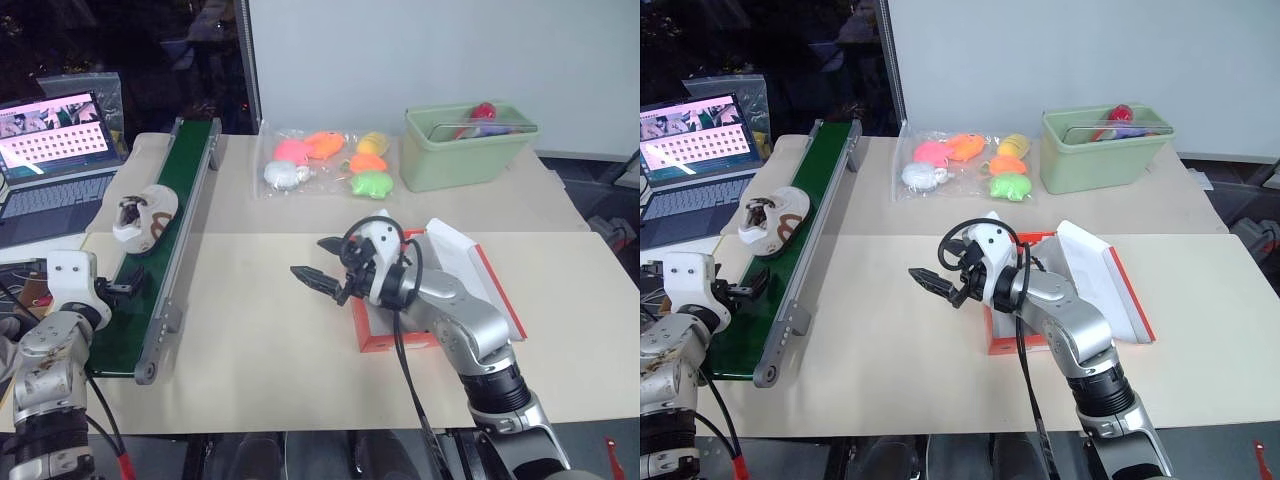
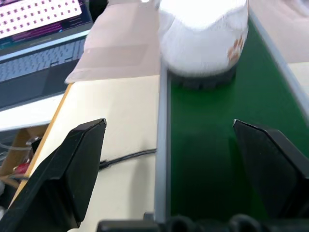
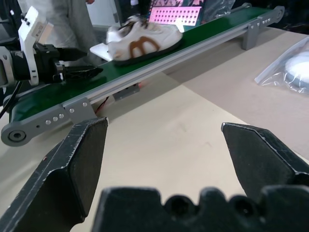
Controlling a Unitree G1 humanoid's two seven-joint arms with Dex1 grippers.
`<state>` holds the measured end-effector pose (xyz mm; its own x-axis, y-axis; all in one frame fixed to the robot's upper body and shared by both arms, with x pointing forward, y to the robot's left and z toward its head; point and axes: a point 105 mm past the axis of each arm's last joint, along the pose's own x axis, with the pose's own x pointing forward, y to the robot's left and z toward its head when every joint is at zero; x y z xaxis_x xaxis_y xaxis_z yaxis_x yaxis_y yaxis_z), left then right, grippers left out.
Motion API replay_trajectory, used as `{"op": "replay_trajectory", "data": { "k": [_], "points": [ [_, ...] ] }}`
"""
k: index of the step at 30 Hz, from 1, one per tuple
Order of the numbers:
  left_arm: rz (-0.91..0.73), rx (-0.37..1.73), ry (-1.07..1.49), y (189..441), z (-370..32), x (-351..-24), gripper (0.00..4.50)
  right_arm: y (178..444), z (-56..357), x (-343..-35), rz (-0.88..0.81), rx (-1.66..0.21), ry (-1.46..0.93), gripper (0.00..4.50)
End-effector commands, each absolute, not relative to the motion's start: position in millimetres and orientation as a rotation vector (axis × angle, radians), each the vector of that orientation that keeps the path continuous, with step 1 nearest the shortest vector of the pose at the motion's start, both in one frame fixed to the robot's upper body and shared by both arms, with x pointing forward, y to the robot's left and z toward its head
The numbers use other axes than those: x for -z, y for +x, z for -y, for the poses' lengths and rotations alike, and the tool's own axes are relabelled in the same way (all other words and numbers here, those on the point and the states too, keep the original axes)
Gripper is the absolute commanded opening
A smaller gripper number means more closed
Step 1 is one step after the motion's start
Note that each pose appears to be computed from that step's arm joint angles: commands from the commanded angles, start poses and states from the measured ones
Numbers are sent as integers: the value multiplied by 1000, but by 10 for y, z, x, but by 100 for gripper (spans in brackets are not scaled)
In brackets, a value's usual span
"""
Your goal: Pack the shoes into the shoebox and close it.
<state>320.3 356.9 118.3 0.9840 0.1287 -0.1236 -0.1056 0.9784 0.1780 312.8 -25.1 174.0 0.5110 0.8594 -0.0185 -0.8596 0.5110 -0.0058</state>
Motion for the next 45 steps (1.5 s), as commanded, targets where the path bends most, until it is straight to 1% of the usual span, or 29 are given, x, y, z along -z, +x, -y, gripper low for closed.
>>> {"op": "replay_trajectory", "data": {
  "k": [1, 9, 12, 13, 14, 18, 20, 21, 23, 25, 27, 30, 31, 33, 34, 39, 41, 45],
  "points": [
    [-94, -91, 192, 3251, -3525, -1309, 450, 3098, 276, -1891, 44, -1024, -4, 445],
    [-99, -61, 177, 3294, -3421, -1302, 450, 3103, 301, -1918, 49, -1007, 1, 445],
    [-91, -59, 170, 3303, -3408, -1327, 375, 3107, 303, -1936, 53, -1005, 2, 450],
    [-91, -59, 170, 3313, -3395, -1337, 330, 3111, 304, -1942, 53, -1005, 3, 450],
    [-93, -63, 173, 3322, -3390, -1346, 300, 3114, 303, -1946, 54, -1005, 2, 450],
    [-43, -104, 180, 3388, -3328, -1518, 300, 3133, 296, -1970, 58, -1004, 0, 450],
    [31, -154, 214, 3415, -3302, -1700, 300, 3144, 292, -1980, 58, -1002, 0, 450],
    [76, -174, 274, 3425, -3265, -1812, 300, 3155, 291, -1986, 57, -999, 2, 450],
    [198, -163, 390, 3436, -3048, -2084, 300, 3199, 296, -1996, 44, -981, 25, 450],
    [315, -122, 473, 3431, -2748, -2317, 300, 3282, 313, -2011, 17, -940, 84, 450],
    [408, -12, 525, 3420, -2323, -2441, 300, 3401, 326, -2044, -49, -892, 271, 450],
    [410, 235, 420, 3368, -1738, -2341, 300, 3445, 249, -2165, -162, -926, 660, 450],
    [376, 339, 361, 3330, -1552, -2259, 300, 3448, 228, -2219, -186, -945, 766, 450],
    [304, 521, 257, 3203, -1240, -2111, 300, 3457, 206, -2301, -226, -978, 928, 450],
    [280, 572, 224, 3153, -1158, -2071, 300, 3458, 202, -2328, -243, -988, 978, 450],
    [243, 680, 199, 3018, -988, -2008, 300, 3462, 215, -2423, -289, -1009, 1105, 450],
    [235, 696, 211, 3025, -961, -1995, 300, 3457, 188, -2439, -304, -1012, 1103, 450],
    [247, 694, 207, 3091, -948, -2044, 300, 3341, 16, -2508, -315, -1070, 1068, 450]
  ]
}}
